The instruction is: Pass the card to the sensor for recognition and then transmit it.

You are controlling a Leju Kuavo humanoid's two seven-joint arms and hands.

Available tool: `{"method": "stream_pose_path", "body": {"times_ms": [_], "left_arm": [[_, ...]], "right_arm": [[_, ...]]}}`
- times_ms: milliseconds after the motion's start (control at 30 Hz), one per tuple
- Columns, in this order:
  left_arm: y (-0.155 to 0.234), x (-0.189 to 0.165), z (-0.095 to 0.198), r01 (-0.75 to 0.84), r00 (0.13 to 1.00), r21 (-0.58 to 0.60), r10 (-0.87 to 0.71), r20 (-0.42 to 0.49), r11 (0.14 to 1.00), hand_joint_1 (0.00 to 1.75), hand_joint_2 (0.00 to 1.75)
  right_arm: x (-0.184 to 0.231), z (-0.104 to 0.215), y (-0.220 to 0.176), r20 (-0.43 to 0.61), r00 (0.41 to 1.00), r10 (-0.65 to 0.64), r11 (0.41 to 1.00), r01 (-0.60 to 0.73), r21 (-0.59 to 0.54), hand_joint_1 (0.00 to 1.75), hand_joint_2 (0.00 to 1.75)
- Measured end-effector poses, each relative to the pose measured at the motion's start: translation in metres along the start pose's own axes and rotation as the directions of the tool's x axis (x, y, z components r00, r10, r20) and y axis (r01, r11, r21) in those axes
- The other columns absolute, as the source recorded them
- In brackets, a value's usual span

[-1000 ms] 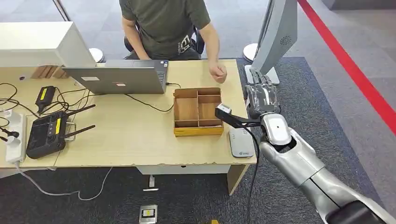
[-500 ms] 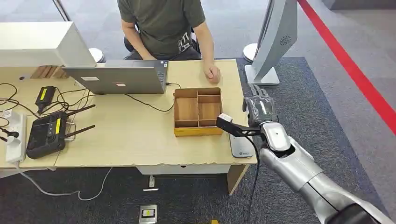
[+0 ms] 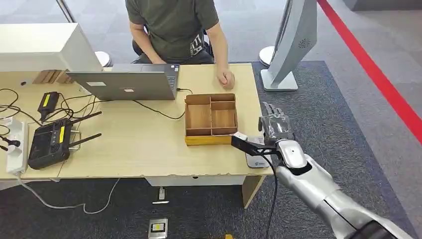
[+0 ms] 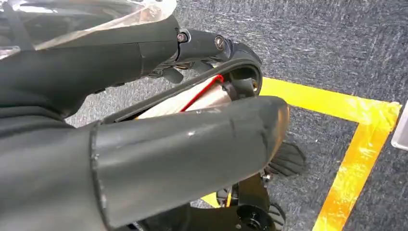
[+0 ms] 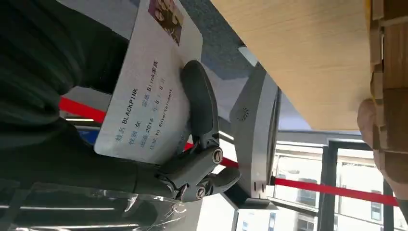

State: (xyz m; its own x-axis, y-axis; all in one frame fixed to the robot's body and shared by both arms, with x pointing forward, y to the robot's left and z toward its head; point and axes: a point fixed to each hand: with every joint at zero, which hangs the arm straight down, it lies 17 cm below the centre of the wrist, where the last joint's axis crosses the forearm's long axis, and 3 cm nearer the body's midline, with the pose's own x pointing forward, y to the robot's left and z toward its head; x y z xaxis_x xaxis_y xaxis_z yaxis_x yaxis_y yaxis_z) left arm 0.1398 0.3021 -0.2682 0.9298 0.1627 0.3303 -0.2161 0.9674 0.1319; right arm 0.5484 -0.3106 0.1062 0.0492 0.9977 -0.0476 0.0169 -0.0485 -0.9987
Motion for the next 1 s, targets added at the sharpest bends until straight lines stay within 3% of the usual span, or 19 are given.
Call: {"method": "stream_pose_path", "body": {"times_ms": [1000], "left_arm": [[0.013, -0.008, -0.001, 0.004, 1.000, 0.024, -0.004, -0.007, 1.000, 0.00, 0.00]], "right_arm": [[0.007, 0.016, 0.050, -0.017, 0.997, -0.070, 0.991, 0.072, 0.112, 1.75, 1.75]]}}
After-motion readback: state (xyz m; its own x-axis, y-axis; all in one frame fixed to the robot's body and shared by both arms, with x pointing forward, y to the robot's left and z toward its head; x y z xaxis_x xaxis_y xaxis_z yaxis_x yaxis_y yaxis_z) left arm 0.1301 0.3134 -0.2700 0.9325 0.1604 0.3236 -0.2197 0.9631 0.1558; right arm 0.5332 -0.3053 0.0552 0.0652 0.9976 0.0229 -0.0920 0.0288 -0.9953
